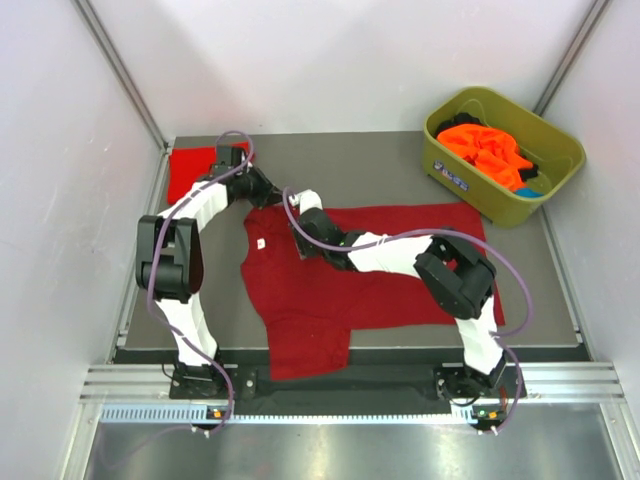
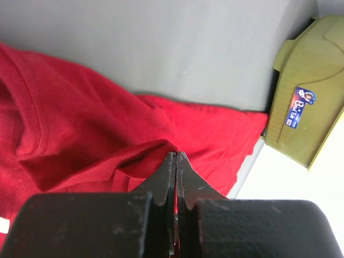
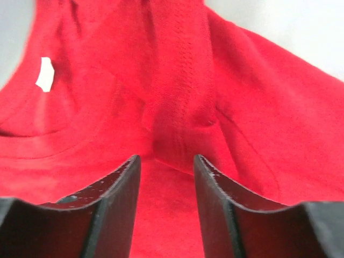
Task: Fold and stack the t-shirts
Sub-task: Fold the tshirt
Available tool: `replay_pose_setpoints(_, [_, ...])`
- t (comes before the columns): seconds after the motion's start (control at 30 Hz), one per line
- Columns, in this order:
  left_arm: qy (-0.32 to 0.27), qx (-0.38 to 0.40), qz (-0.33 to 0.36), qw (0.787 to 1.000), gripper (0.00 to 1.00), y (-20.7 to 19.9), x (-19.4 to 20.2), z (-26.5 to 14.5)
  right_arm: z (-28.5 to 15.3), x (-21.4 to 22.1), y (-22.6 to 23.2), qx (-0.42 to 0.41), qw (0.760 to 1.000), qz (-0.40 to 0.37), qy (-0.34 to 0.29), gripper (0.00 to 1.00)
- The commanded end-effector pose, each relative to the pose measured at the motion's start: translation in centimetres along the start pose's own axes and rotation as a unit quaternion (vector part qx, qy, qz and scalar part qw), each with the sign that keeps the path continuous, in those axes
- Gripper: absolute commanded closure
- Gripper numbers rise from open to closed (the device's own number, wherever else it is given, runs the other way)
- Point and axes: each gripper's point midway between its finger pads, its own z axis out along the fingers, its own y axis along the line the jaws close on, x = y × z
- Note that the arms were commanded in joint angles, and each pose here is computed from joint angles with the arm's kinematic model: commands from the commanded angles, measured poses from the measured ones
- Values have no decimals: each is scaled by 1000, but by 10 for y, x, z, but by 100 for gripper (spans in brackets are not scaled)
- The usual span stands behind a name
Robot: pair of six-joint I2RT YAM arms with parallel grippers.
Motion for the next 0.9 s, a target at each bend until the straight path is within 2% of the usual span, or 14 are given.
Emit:
replay_pose_setpoints(0.0, [-17, 32, 10, 999, 100, -21, -17, -2, -1, -23, 0, 31, 999, -10, -29, 56])
replay_pose_setpoints(0.2, [-17, 28, 6, 999, 100, -17, -19, 0, 1, -20, -13, 78, 997, -22, -19, 63])
replay_pose_setpoints(0.3, [-19, 23, 9, 1000, 100, -15, -20, -1, -4, -22, -16, 87, 996, -24, -20, 71])
replay_pose_setpoints(0.4, [-24, 15, 12, 1000, 100, -12, -21, -1, -11, -26, -17, 91, 995, -23, -27, 88])
replay_pose_setpoints(0.47, [-25, 15, 11, 1000, 100, -11, -21, -1, -14, -26, -13, 85, 996, -21, -28, 90])
replay_pose_setpoints(0.57, [-22, 18, 7, 1000, 100, -9, -22, 3, -17, -23, 1, 59, 998, -19, -34, 89])
replay_pose_setpoints(0.67, [-20, 24, 5, 999, 100, -9, -24, 6, -12, -24, 16, 37, 998, -24, -43, 82])
replay_pose_setpoints(0.7, [-19, 25, 5, 999, 100, -9, -24, 7, -10, -23, 17, 37, 998, -26, -41, 75])
replay_pose_setpoints(0.73, [-20, 27, 6, 999, 100, -10, -24, 7, -8, -21, 18, 38, 998, -28, -39, 73])
replay_pose_setpoints(0.87, [-20, 29, 12, 999, 100, -10, -27, 10, -4, -23, 15, 56, 997, -32, -47, 68])
